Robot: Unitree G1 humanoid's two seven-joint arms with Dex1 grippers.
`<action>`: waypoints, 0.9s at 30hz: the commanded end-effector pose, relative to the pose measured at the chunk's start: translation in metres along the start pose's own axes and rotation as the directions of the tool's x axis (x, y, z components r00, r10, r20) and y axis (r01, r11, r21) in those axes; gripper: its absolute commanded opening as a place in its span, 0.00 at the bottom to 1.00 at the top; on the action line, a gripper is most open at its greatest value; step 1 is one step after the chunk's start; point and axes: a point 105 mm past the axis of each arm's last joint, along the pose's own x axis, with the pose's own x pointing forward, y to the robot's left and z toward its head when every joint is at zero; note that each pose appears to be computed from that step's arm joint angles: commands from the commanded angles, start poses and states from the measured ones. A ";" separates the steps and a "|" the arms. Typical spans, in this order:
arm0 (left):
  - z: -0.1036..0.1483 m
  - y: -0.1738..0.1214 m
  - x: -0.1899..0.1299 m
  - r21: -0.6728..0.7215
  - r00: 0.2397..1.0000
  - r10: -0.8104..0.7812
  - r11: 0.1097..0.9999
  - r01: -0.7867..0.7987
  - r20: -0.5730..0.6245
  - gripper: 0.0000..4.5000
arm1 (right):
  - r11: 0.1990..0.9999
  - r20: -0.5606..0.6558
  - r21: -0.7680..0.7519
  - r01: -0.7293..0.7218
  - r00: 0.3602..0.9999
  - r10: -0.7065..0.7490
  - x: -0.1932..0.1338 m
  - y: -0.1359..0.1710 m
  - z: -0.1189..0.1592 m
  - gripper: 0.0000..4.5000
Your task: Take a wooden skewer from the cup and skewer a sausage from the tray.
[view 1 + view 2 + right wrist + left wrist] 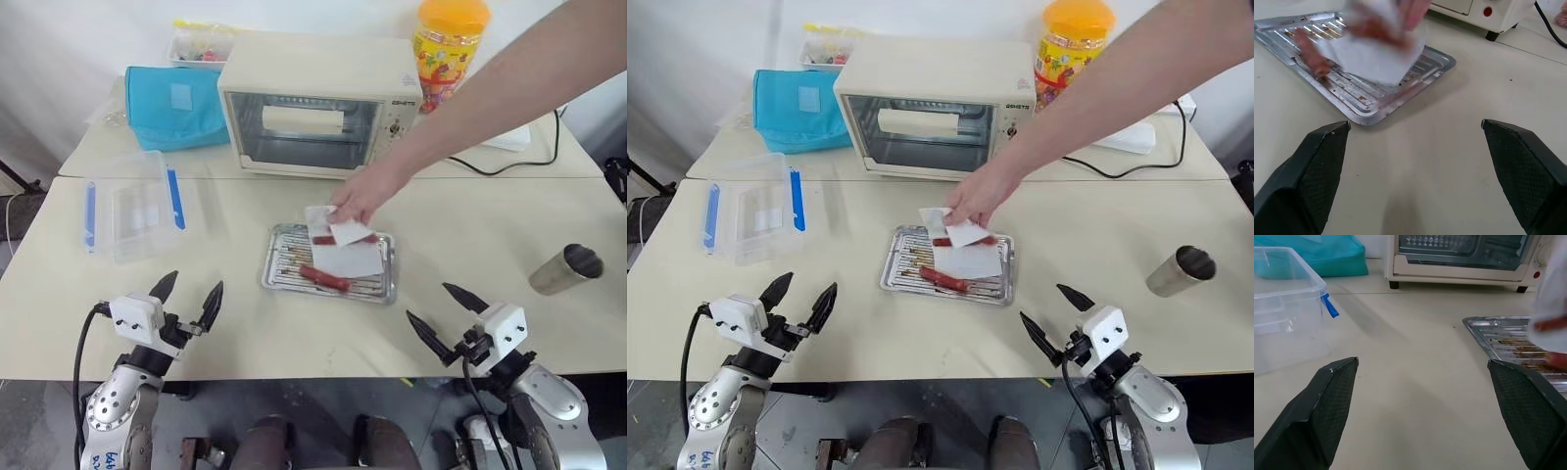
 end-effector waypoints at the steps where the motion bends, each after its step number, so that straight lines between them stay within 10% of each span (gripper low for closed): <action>1: 0.005 0.003 0.002 0.023 1.000 -0.005 1.000 0.004 0.017 1.00 | 1.000 0.038 -0.019 0.012 0.999 -0.011 0.001 -0.001 0.008 1.00; 27: 0.003 0.006 0.009 0.043 1.000 -0.011 0.999 0.010 0.021 1.00 | 1.000 0.043 -0.024 0.000 0.999 0.001 0.008 -0.002 0.004 1.00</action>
